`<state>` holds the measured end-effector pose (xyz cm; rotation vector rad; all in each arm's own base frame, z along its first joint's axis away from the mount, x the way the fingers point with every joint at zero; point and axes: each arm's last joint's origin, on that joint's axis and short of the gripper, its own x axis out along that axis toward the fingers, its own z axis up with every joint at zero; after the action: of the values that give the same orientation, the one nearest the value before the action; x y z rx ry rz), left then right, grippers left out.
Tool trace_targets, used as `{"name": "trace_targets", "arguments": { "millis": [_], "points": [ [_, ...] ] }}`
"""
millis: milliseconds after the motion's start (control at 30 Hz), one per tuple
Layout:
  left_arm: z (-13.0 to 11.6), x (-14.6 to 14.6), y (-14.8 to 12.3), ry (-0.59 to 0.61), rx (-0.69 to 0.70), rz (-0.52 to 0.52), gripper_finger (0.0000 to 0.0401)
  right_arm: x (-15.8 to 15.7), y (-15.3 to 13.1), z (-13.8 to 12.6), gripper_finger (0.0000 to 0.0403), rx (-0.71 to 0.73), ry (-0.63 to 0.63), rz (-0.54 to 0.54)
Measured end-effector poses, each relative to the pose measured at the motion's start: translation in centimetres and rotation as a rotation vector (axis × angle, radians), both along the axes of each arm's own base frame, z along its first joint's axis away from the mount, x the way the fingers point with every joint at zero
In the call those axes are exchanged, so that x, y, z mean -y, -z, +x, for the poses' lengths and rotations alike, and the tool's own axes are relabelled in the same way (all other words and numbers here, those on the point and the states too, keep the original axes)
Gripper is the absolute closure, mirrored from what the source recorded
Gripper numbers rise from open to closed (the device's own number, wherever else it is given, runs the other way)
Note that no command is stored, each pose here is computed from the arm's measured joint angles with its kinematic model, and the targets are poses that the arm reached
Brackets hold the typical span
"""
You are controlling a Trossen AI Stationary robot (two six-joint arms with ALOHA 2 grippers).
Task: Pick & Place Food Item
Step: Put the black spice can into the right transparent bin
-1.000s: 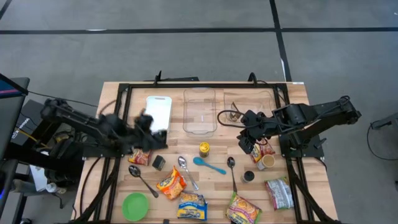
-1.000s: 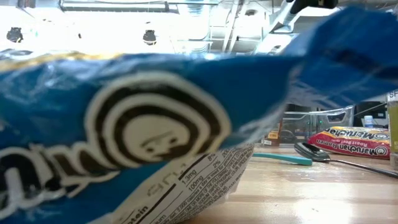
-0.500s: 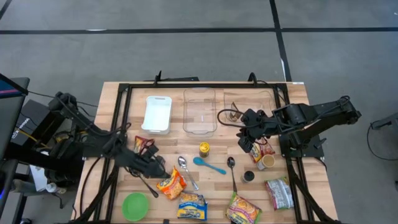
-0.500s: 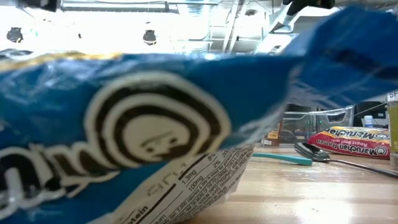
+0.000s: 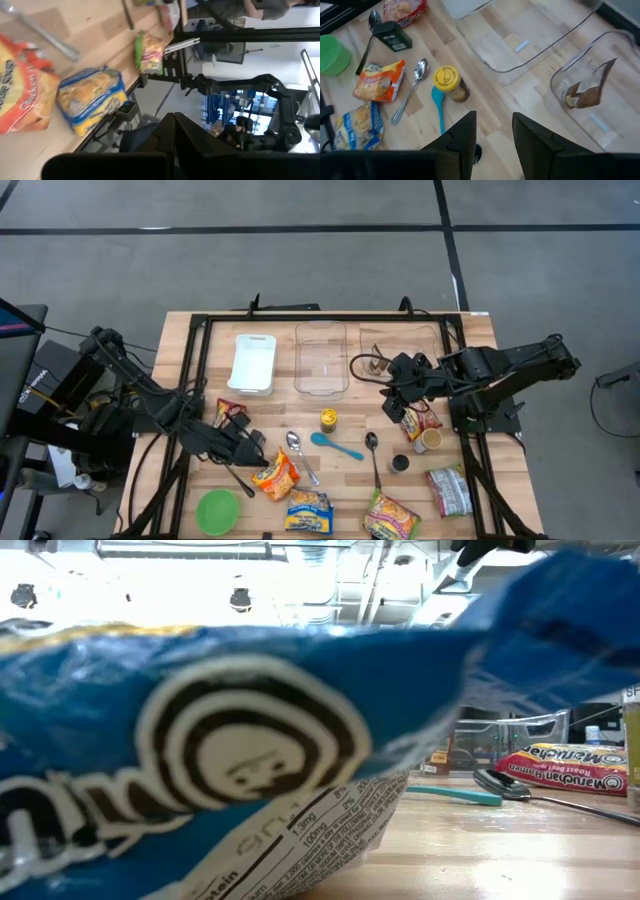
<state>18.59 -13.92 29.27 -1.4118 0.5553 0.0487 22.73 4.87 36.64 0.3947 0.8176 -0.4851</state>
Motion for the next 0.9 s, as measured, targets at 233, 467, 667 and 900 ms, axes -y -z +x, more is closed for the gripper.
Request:
{"name": "trace_targets", "arguments": {
  "millis": [233, 467, 667, 900],
  "points": [
    [0.9, 0.5, -4.4, -0.022, -0.019, 0.147, 0.0401, 0.1, -0.1, 0.0, 0.0282, 0.010, 0.022, -0.037],
    [2.1, 1.3, -5.1, -0.005, -0.312, 0.387, 0.0401, 0.1, -0.1, 0.0, 0.0282, 0.011, 0.022, -0.037],
    [2.5, 0.8, -2.8, -0.029, -0.617, 0.575, 0.0401, 0.1, -0.1, 0.0, 0.0282, 0.012, 0.022, -0.037],
    [3.3, 0.1, -0.2, -0.063, -0.886, 0.654, 0.0401, 0.1, -0.1, 0.1, 0.0282, 0.016, 0.022, -0.036]
  ]
}}
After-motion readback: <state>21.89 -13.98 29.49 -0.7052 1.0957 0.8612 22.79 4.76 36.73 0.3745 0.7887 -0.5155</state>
